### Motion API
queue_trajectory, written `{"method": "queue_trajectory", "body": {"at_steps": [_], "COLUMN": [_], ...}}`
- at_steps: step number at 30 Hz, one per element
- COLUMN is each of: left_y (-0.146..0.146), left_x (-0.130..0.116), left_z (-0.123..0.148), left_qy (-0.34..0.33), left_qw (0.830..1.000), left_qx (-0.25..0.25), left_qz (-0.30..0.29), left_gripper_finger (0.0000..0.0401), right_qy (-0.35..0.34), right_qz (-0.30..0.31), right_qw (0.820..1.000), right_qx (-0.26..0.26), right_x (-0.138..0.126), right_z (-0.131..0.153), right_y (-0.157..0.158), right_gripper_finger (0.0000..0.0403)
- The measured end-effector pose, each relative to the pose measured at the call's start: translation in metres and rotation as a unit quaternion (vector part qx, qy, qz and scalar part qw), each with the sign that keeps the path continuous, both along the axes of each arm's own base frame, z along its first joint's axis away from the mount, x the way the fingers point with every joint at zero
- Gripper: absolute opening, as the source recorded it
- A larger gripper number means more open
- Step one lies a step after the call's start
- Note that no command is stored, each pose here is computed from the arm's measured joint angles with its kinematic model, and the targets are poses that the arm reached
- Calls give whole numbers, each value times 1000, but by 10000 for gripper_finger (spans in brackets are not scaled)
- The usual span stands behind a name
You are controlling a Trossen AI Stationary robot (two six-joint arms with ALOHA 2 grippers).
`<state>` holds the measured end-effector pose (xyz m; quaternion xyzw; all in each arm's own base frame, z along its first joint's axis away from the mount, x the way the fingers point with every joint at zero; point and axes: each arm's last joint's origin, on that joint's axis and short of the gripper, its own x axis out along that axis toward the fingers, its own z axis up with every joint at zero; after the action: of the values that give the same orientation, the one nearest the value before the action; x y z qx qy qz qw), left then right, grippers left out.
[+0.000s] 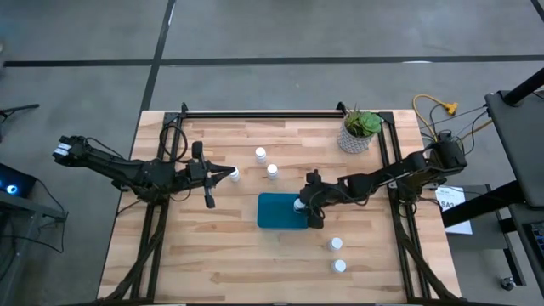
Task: Pick and place pill bottles into a basket
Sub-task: Put the white pill bottle into the blue bin
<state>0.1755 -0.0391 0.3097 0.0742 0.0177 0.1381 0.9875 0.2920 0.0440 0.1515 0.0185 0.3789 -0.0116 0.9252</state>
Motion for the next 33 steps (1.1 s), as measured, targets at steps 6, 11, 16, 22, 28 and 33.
{"method": "queue_trajectory", "body": {"at_steps": [6, 11, 16, 22, 28, 33], "left_y": [0, 0, 0, 0, 0, 0], "left_x": [0, 0, 0, 0, 0, 0], "left_z": [0, 0, 0, 0, 0, 0], "left_qy": [0, 0, 0, 0, 0, 0], "left_qw": [1000, 1000, 1000, 1000, 1000, 1000], "left_qx": [0, 0, 0, 0, 0, 0], "left_qz": [0, 0, 0, 0, 0, 0], "left_gripper_finger": [0, 0, 0, 0, 0, 0], "right_qy": [-10, -19, -31, -51, -74, -80], "right_qz": [3, 4, 1, 19, 43, 66], "right_qw": [1000, 1000, 1000, 997, 994, 992], "right_qx": [-1, -1, 4, 47, 67, 71], "right_x": [-1, -4, -8, -15, -24, -32], "right_z": [6, 14, 23, 41, 57, 65], "right_y": [0, -1, -1, 2, 10, 21], "right_gripper_finger": [217, 216, 216, 216, 215, 215]}}
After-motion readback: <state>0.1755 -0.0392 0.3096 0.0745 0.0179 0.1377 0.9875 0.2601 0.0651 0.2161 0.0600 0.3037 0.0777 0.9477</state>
